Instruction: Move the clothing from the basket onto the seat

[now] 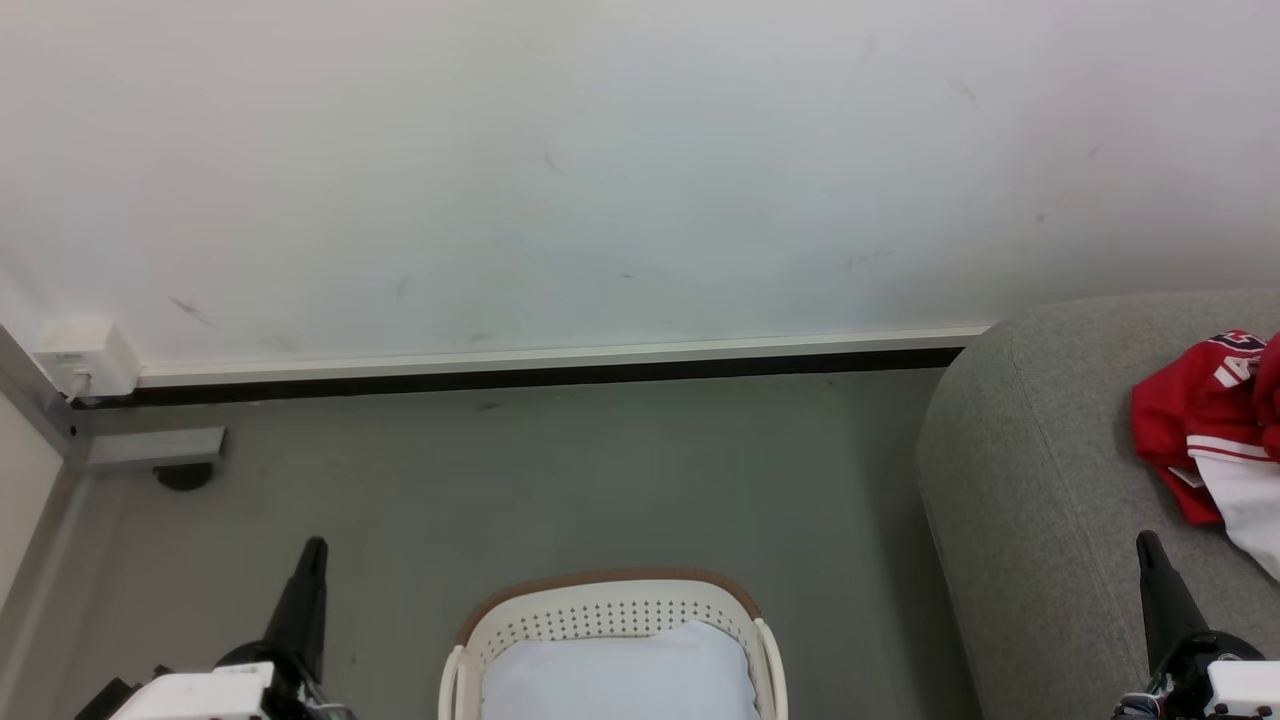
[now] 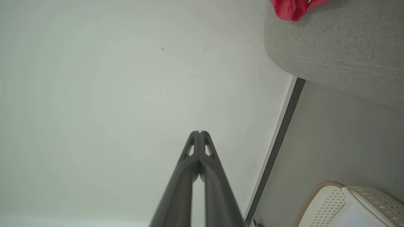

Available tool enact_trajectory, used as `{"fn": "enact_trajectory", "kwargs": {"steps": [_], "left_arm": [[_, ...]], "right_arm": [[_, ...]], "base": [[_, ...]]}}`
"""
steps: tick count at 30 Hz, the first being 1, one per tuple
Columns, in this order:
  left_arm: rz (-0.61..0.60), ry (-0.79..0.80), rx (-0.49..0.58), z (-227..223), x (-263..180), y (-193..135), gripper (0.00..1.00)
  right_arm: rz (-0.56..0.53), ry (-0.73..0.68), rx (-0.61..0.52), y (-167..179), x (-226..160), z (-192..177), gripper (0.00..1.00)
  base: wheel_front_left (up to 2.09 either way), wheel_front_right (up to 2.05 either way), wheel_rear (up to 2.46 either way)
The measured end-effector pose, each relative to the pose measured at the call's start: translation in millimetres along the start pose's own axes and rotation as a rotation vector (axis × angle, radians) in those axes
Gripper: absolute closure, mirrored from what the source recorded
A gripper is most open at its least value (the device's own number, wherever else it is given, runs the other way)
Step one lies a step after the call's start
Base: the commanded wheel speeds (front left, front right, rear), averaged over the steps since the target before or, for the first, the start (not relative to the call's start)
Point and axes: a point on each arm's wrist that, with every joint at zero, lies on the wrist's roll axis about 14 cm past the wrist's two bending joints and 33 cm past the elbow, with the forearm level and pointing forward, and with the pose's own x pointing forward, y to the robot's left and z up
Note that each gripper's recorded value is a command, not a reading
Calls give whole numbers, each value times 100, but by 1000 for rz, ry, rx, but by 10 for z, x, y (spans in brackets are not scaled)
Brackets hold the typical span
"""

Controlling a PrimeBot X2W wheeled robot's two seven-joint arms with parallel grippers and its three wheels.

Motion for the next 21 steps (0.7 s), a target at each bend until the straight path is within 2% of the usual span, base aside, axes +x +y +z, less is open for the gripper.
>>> {"fn": "enact_trajectory", "kwargs": {"steps": [21], "left_arm": [[0, 0, 0, 0, 0, 0, 100]], "right_arm": [[0, -1, 0, 0, 0, 1, 100]], "base": [[0, 0, 0]]}}
